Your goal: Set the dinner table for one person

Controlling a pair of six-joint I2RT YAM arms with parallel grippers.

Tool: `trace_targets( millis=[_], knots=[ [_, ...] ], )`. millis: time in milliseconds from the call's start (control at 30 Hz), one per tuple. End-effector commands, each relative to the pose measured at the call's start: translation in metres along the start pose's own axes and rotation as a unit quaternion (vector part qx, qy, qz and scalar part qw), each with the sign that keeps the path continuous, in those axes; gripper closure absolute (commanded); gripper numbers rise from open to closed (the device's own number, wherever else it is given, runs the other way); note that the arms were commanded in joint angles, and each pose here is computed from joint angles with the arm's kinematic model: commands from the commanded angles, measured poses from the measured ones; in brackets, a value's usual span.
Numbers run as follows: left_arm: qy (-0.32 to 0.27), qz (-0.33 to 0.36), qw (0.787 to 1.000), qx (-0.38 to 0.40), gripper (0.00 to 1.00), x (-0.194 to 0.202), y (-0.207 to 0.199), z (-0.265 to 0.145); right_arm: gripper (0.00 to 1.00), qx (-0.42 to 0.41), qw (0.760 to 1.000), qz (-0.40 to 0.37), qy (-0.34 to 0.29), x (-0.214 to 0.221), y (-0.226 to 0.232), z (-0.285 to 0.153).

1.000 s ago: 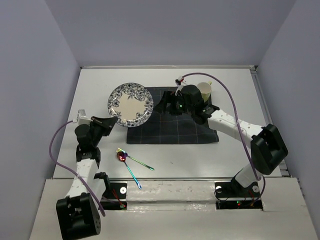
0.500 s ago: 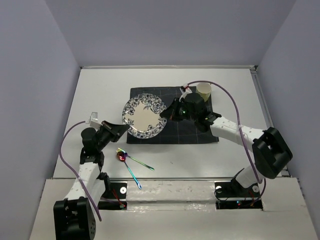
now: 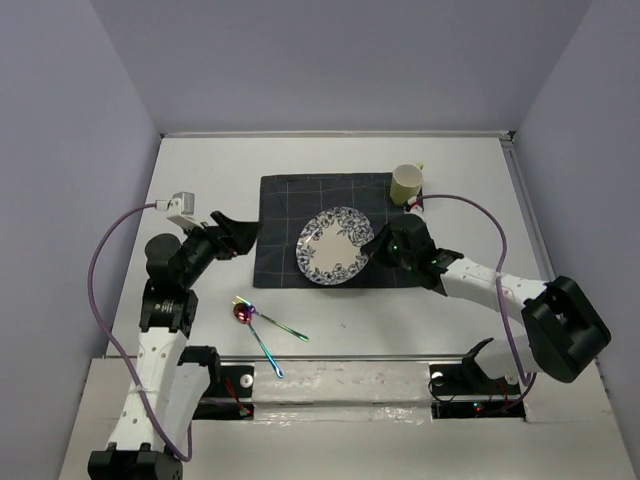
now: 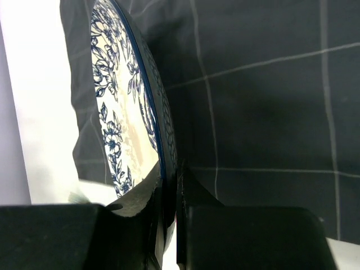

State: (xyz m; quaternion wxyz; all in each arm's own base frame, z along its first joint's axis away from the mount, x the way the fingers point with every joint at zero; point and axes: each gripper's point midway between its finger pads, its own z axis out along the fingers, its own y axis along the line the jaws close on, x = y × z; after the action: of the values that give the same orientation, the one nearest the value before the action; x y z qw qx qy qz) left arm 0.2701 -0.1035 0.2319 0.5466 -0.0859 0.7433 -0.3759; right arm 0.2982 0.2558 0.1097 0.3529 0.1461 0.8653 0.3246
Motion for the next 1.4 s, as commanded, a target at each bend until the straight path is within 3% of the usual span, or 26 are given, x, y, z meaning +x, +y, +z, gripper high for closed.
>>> trace_targets(
  millis=[0, 267, 533, 933, 1100, 1167, 1300, 1367],
  knots=[
    [0.016, 0.102, 0.995, -0.011, 0.01, -0.004, -0.017, -0.005, 1.00, -0.100, 0.985, 0.063, -0.122, -0.078, 0.067, -0.014],
    [0.019, 0.133, 0.991, 0.002, 0.01, 0.002, -0.031, -0.012, 1.00, -0.102, 0.974, 0.109, -0.169, -0.119, 0.067, 0.001],
    [0.026, 0.140, 0.990, 0.016, 0.01, 0.009, -0.039, -0.014, 1.00, -0.104, 0.972, 0.130, -0.164, -0.124, 0.064, 0.032],
    [0.031, 0.140, 0.989, 0.023, 0.01, 0.013, -0.042, -0.015, 1.00, -0.078, 0.980, 0.151, -0.106, -0.081, 0.030, 0.065],
    [0.031, 0.139, 0.990, 0.022, 0.01, 0.013, -0.042, -0.015, 0.67, -0.036, 0.985, 0.144, -0.085, -0.064, 0.007, 0.066],
    [0.033, 0.138, 0.990, 0.021, 0.01, 0.014, -0.041, -0.014, 0.48, -0.014, 0.987, 0.137, -0.079, -0.059, -0.003, 0.062],
    [0.029, 0.138, 0.990, 0.018, 0.01, 0.013, -0.041, -0.015, 0.31, 0.010, 0.991, 0.117, -0.061, -0.050, -0.013, 0.059],
    [0.030, 0.136, 0.990, 0.016, 0.01, 0.012, -0.040, -0.015, 0.28, 0.028, 0.993, 0.102, -0.052, -0.045, -0.021, 0.056]
  ],
)
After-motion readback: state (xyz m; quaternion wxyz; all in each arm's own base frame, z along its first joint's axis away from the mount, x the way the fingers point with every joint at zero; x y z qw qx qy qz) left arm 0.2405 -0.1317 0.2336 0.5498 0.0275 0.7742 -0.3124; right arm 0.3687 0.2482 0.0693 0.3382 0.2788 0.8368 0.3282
